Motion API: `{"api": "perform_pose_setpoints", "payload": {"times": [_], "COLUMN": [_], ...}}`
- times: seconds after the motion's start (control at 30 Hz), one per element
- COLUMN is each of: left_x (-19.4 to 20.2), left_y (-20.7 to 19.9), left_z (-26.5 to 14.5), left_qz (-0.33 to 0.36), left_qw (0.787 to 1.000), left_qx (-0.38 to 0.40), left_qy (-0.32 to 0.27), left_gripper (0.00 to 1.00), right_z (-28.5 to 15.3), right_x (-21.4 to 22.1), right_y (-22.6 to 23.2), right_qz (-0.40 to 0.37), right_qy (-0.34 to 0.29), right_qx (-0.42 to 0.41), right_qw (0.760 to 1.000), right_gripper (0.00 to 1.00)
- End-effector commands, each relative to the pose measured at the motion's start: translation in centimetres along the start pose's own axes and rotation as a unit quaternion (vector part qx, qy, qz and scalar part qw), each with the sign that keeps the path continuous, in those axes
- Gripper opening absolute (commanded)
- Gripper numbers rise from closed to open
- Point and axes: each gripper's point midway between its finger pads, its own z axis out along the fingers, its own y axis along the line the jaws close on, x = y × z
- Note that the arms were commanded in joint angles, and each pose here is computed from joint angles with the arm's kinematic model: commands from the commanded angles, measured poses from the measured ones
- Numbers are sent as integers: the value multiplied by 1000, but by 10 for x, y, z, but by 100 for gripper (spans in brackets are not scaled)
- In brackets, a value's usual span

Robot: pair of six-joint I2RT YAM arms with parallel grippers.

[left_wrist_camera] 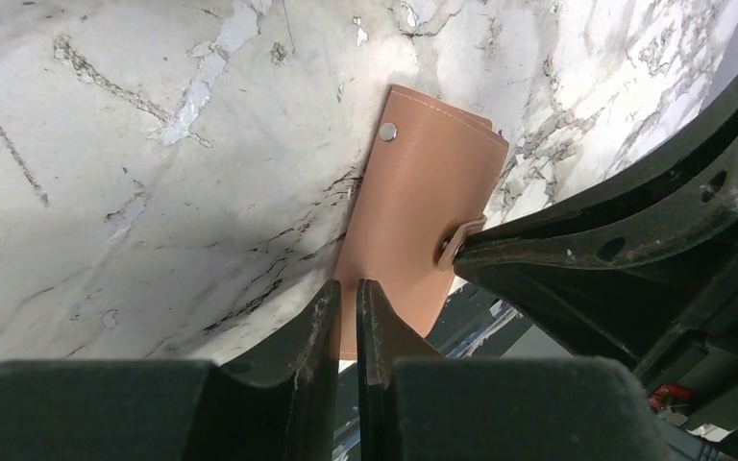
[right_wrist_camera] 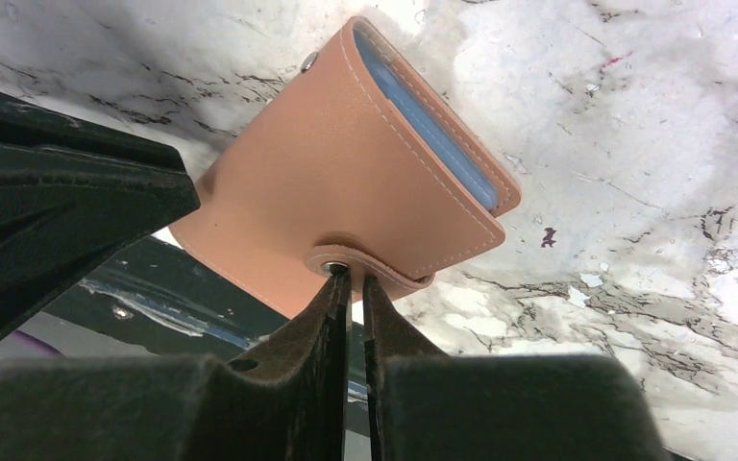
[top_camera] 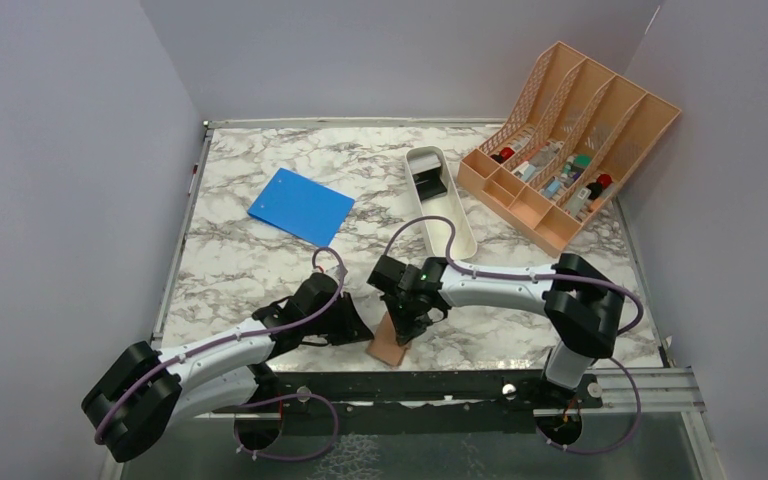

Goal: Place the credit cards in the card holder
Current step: Close the card holder at the center of the board.

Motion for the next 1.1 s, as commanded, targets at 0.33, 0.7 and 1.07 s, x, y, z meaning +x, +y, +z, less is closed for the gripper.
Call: {"api": "perform_pose_setpoints", "payload": {"times": [0.33, 0.7, 1.07], "left_x": [-3, -2, -2], "left_y": [-16, -11, -12], "left_z": [0, 3, 6], "left_qz": [12, 12, 13], "left_qw": [1000, 1000, 1000], "left_qx": [28, 24, 26], "left_qy": [4, 4, 7], "left_gripper": [15, 15, 13], "right_z": [-8, 1, 8], "right_x": [-19, -19, -6], "right_y": [4, 6, 4], "right_qz": [3, 0, 8], "right_qy": [-52, -48, -35], "right_qx": [-1, -3, -13], "right_qw": [999, 999, 999], "right_gripper": [18, 18, 13]}}
